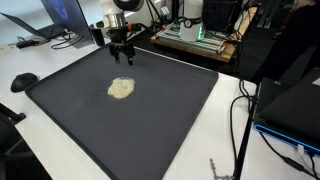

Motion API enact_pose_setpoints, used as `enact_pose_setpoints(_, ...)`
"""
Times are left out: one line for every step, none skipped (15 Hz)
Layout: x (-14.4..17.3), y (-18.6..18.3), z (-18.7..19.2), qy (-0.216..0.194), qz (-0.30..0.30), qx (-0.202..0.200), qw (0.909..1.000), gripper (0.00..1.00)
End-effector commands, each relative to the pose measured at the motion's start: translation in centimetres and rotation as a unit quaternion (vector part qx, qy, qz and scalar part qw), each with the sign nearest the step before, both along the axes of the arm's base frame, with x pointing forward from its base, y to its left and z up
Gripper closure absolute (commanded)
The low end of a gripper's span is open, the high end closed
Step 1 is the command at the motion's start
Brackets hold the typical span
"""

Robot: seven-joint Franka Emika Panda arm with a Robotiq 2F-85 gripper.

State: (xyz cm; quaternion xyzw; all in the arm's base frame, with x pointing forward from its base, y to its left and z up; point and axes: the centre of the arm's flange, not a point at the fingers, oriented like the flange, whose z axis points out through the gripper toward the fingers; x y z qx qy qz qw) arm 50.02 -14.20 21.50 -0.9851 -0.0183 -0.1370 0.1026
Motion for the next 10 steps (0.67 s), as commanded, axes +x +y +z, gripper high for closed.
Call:
enact_pose_setpoints(0.6, 1.2, 1.4, 0.009, 0.01, -0.032, 0.9994, 0.0)
enact_pose_setpoints(0.8, 1.5, 1.4, 0.012, 0.014, -0.038, 0.9991, 0.0)
enact_pose_setpoints(1.1, 1.9, 1.5, 0.015, 0.02, -0.044, 0.9987, 0.0)
enact_pose_setpoints(1.3, 2.3, 1.6, 0.022, 0.026, -0.052, 0.9981, 0.0)
enact_pose_setpoints(1.5, 2.7, 1.6, 0.028, 0.033, -0.06, 0.9973, 0.0)
enact_pose_setpoints(1.7, 3.0, 1.7, 0.031, 0.037, -0.069, 0.9964, 0.0)
enact_pose_setpoints(1.8, 3.4, 1.9, 0.035, 0.041, -0.08, 0.9954, 0.0)
enact_pose_setpoints(2.0, 3.7, 1.9, 0.039, 0.046, -0.085, 0.9945, 0.0)
enact_pose_setpoints(2.2, 4.1, 1.9, 0.045, 0.05, -0.096, 0.993, 0.0)
enact_pose_setpoints(2.4, 4.4, 2.0, 0.051, 0.054, -0.105, 0.9917, 0.0)
